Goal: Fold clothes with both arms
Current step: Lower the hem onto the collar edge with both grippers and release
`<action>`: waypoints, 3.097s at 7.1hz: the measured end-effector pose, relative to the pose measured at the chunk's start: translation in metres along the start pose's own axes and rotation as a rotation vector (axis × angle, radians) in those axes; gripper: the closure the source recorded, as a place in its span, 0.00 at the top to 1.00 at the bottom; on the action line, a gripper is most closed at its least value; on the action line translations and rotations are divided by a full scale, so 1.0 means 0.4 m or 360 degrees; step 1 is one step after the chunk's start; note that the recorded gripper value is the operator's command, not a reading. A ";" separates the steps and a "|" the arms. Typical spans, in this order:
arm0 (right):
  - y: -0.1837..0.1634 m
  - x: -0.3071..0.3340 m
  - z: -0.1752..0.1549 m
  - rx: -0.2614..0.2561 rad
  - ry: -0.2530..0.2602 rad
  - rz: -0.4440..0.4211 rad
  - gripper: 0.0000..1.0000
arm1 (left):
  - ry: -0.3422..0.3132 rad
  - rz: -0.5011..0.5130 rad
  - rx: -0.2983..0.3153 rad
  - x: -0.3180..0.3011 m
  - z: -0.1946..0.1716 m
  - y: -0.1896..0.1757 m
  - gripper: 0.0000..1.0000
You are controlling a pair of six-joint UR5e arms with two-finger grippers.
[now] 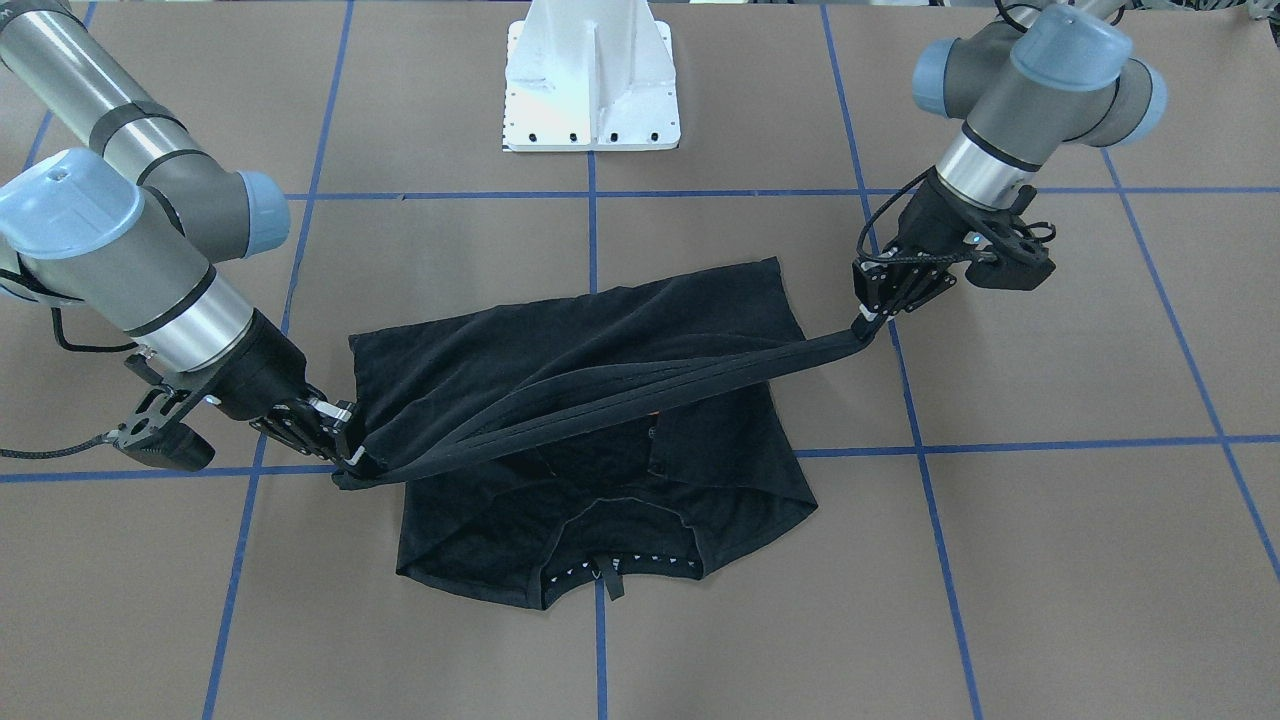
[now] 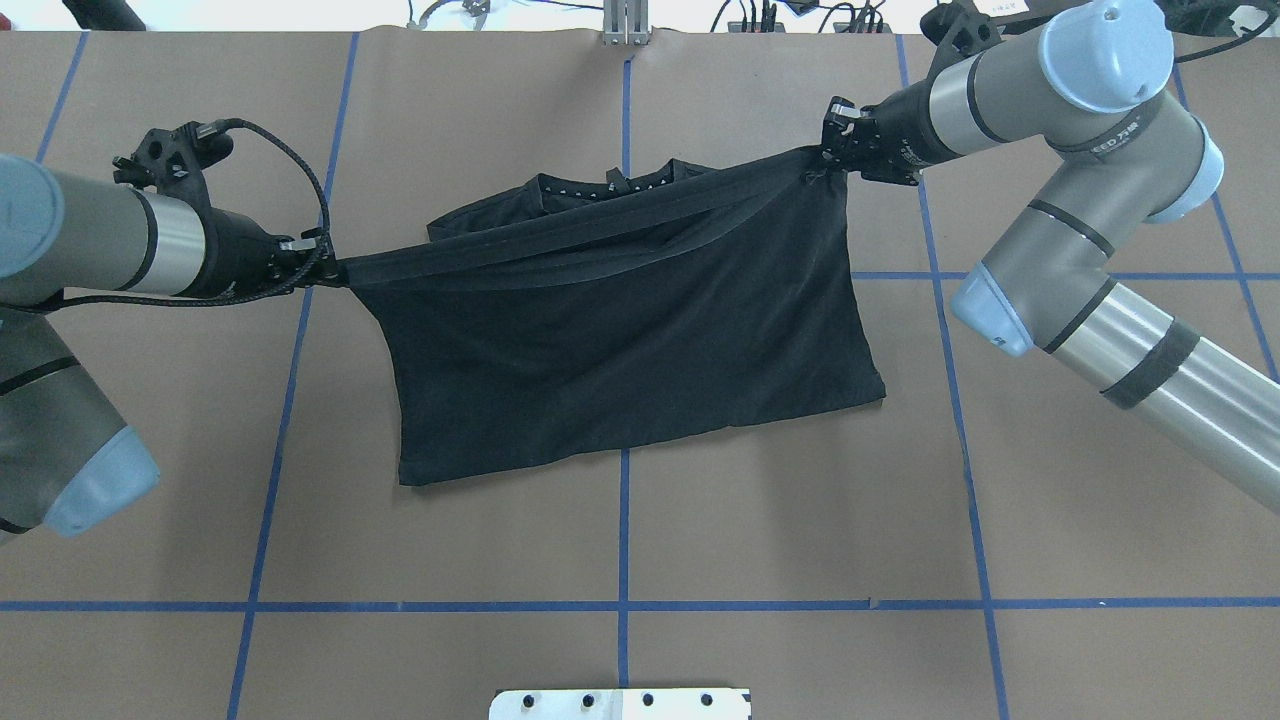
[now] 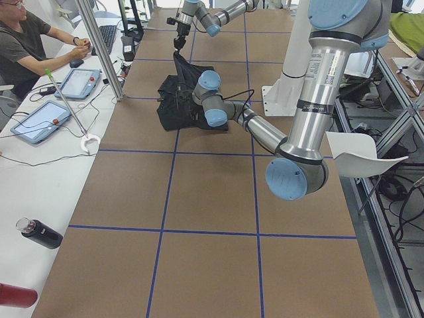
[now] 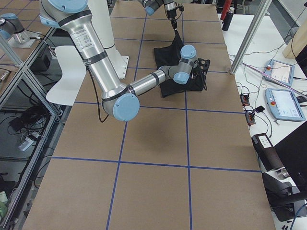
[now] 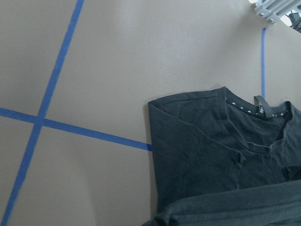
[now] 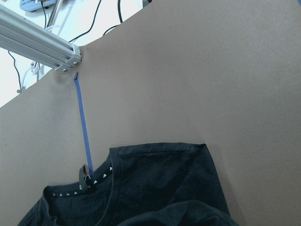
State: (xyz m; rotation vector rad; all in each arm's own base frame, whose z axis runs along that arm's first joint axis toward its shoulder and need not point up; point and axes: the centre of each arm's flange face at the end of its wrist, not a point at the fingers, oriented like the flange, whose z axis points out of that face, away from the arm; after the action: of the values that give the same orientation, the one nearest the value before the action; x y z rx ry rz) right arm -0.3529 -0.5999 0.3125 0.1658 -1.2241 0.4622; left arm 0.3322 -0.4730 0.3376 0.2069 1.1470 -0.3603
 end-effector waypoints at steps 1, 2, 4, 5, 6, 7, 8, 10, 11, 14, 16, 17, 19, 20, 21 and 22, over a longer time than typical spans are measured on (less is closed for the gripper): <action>-0.012 -0.013 0.012 0.0030 0.0005 0.0002 0.00 | -0.0015 -0.0007 0.0002 0.003 0.025 -0.008 0.00; -0.024 -0.025 0.028 0.0046 0.0015 0.0006 0.00 | -0.0024 -0.0011 0.0012 0.012 0.048 -0.020 0.00; -0.041 -0.039 0.055 0.0070 0.0034 0.0014 0.00 | -0.0033 -0.0013 0.0048 0.031 0.074 -0.044 0.00; -0.045 -0.043 0.063 0.0079 0.0039 0.0014 0.00 | -0.0037 -0.0015 0.0062 0.037 0.081 -0.057 0.00; -0.048 -0.044 0.072 0.0089 0.0047 0.0014 0.00 | -0.0046 -0.0019 0.0077 0.041 0.093 -0.069 0.00; -0.052 -0.045 0.083 0.0097 0.0058 0.0016 0.00 | -0.0057 -0.0023 0.0102 0.048 0.109 -0.084 0.00; -0.056 -0.042 0.091 0.0101 0.0062 0.0017 0.00 | -0.0073 -0.0030 0.0129 0.050 0.126 -0.104 0.00; -0.061 -0.034 0.102 0.0107 0.0064 0.0017 0.00 | -0.0110 -0.0051 0.0173 0.038 0.148 -0.158 0.00; -0.063 -0.033 0.104 0.0117 0.0066 0.0018 0.00 | -0.0129 -0.0062 0.0185 0.032 0.162 -0.178 0.00; -0.085 -0.040 0.132 0.0159 0.0090 0.0026 0.00 | -0.0163 -0.0079 0.0242 0.046 0.201 -0.221 0.00; -0.093 -0.030 0.149 0.0166 0.0101 0.0028 0.00 | -0.0189 -0.0088 0.0275 0.035 0.212 -0.241 0.00; -0.094 -0.027 0.153 0.0168 0.0104 0.0030 0.00 | -0.0198 -0.0091 0.0289 0.031 0.215 -0.248 0.00; -0.093 -0.042 0.150 0.0168 0.0090 0.0029 0.00 | -0.0179 -0.0099 0.0300 0.054 0.212 -0.252 0.00; -0.091 -0.054 0.146 0.0165 0.0079 0.0026 0.00 | -0.0162 -0.0111 0.0303 0.072 0.209 -0.253 0.00; -0.089 -0.064 0.142 0.0160 0.0068 0.0022 0.00 | -0.0145 -0.0139 0.0305 0.088 0.206 -0.253 0.00; -0.086 -0.073 0.137 0.0156 0.0056 0.0017 0.27 | -0.0130 -0.0165 0.0305 0.100 0.203 -0.252 0.84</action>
State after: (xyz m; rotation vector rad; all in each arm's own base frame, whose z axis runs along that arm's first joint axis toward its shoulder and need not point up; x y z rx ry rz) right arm -0.3933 -0.6579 0.3080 0.2338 -1.1691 0.5329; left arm 0.3772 -0.6006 0.3361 0.2983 1.0447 -0.5664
